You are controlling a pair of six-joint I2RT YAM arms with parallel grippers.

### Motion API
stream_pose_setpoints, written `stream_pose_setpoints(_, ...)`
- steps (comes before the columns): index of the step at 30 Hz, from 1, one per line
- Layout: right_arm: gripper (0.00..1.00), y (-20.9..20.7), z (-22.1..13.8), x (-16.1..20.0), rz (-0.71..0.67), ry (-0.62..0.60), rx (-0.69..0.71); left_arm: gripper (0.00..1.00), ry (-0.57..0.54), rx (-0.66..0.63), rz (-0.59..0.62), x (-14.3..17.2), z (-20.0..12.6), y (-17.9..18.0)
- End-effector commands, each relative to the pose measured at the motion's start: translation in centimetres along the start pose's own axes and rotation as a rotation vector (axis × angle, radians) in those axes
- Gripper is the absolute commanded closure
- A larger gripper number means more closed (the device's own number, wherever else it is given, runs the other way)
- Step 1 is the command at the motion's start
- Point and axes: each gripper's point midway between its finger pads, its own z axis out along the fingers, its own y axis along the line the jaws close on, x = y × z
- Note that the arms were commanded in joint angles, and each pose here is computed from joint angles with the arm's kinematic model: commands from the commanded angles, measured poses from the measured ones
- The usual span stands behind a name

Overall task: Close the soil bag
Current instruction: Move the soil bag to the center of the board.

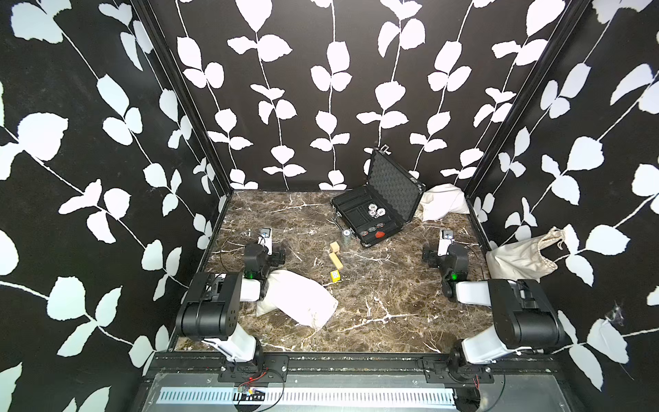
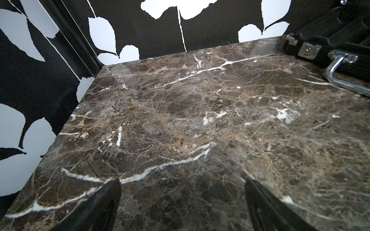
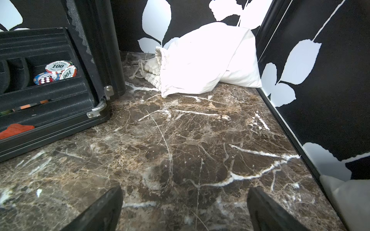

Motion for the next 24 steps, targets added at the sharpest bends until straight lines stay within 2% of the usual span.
stream_pose_setpoints(1, 0.01, 0.2, -0.1, -0.4, 0.004, -0.016, -0.01, 0.01, -0.017, 0.002, -0.008, -0.7, -0.1, 0.2)
stream_pose_setpoints(14, 0.01, 0.3, 0.0, -0.4, 0.002, -0.012, -0.021, 0.01, -0.024, 0.01, -0.005, -0.8, -0.2, 0.1)
stream_pose_setpoints(17, 0.01, 0.9, -0.3, -1.3, -0.011, -0.033, -0.046, 0.01, -0.085, 0.041, 0.015, -2.9, -1.4, -0.4)
stream_pose_setpoints(19, 0.01, 0.8, -1.2, -2.0, -0.033, -0.009, -0.021, 0.01, -0.039, -0.004, -0.027, -4.0, -2.2, 0.7)
stream_pose_setpoints(21, 0.01, 0.2, -2.1, -2.1, -0.028, 0.064, 0.023, 0.01, 0.053, -0.057, -0.101, -4.9, -3.2, 2.0)
stream_pose_setpoints(24, 0.01, 0.4, -3.7, -2.5, 0.024, 0.118, 0.029, 0.01, 0.128, -0.103, -0.163, -5.5, -4.9, 2.0)
